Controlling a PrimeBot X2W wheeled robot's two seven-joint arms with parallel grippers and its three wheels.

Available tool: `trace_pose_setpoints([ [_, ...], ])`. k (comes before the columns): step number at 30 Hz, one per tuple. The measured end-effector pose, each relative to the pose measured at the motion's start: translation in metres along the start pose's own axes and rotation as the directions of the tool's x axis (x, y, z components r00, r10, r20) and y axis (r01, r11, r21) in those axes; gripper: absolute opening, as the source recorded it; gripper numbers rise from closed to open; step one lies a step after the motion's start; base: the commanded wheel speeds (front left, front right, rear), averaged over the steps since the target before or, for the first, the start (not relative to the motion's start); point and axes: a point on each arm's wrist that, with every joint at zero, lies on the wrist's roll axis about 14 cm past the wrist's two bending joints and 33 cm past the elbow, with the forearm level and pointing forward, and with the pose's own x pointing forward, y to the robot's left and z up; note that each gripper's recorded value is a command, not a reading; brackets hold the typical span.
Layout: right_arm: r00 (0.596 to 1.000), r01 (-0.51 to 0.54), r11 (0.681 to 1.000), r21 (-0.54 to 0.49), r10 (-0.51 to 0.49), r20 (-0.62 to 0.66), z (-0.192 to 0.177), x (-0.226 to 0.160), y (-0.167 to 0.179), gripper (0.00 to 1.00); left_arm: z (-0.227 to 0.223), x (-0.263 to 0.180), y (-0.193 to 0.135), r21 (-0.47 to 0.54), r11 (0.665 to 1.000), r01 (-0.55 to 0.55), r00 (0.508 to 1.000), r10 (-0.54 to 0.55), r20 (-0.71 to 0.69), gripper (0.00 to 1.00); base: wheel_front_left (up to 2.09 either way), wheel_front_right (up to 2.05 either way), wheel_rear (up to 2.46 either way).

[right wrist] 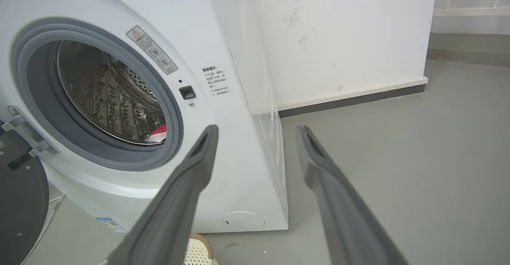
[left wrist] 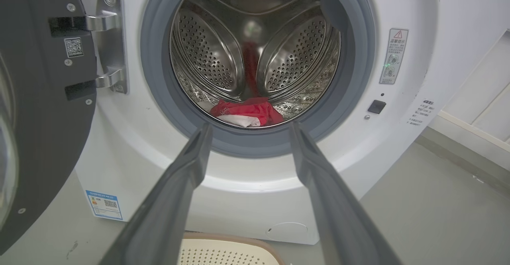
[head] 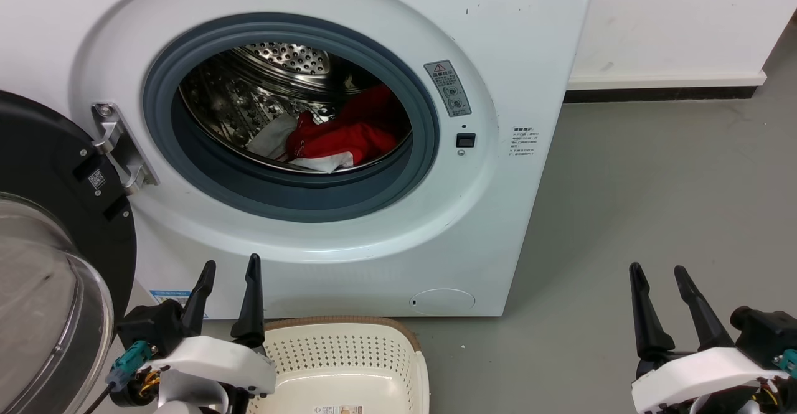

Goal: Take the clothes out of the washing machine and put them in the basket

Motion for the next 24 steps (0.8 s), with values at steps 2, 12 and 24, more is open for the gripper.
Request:
trace_pose_setpoints([
  [2, 1.000, -0.003, 1.000, -0.022, 0.003, 0.003, 0.0009, -0.0001, 0.0008, 1.00, 0.0009, 0.0000, -0.0001, 0.016, 1.000, -0.001, 1.000, 0.001, 0.005, 1.00, 0.00, 0.00, 0.00],
  [12, 1.000, -0.019, 0.994, -0.109, 0.019, 0.004, 0.0019, -0.0007, 0.0046, 1.00, 0.0040, 0.0007, -0.0043, 0.107, 0.994, 0.015, 1.000, -0.017, 0.024, 1.00, 0.00, 0.00, 0.00],
  [24, 0.999, -0.030, 0.979, -0.199, 0.032, 0.009, 0.0030, -0.0025, 0.0069, 1.00, 0.0069, 0.0009, -0.0076, 0.195, 0.980, 0.028, 0.998, -0.037, 0.042, 1.00, 0.00, 0.00, 0.00],
])
